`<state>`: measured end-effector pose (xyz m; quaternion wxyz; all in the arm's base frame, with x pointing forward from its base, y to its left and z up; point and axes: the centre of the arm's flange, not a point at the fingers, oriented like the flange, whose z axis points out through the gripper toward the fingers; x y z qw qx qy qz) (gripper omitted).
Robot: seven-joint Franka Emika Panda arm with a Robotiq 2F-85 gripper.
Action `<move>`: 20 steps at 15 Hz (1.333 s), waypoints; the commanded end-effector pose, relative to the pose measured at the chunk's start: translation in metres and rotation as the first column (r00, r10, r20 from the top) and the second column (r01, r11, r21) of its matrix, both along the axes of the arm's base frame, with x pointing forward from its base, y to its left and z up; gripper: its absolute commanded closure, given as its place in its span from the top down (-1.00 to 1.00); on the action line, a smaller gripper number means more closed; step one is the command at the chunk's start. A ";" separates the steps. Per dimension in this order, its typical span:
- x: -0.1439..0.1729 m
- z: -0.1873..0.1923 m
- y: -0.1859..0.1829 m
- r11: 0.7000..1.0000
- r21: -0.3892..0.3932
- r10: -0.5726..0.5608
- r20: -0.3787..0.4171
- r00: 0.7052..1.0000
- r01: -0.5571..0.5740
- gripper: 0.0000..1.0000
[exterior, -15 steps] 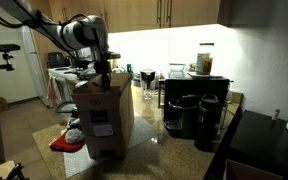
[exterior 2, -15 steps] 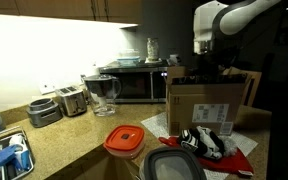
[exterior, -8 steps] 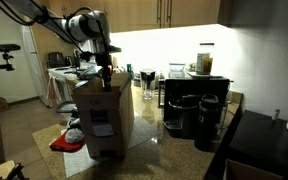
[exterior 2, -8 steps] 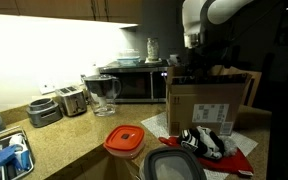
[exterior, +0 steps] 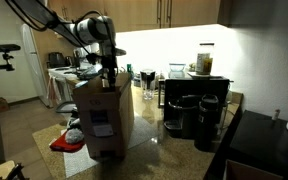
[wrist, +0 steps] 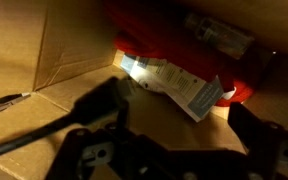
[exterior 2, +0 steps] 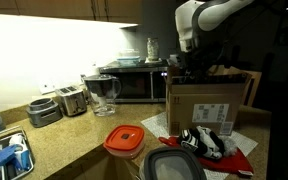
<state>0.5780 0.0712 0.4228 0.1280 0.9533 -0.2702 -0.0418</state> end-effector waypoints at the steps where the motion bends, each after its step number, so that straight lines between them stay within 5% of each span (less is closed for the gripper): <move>1: 0.010 -0.008 -0.009 0.998 -0.041 -0.055 0.001 0.999 0.055 1.00; 13: 0.018 -0.112 -0.004 0.992 -0.052 -0.113 0.024 0.993 0.114 1.00; 20: 0.010 -0.133 -0.007 0.992 -0.051 -0.113 -0.018 0.993 0.112 1.00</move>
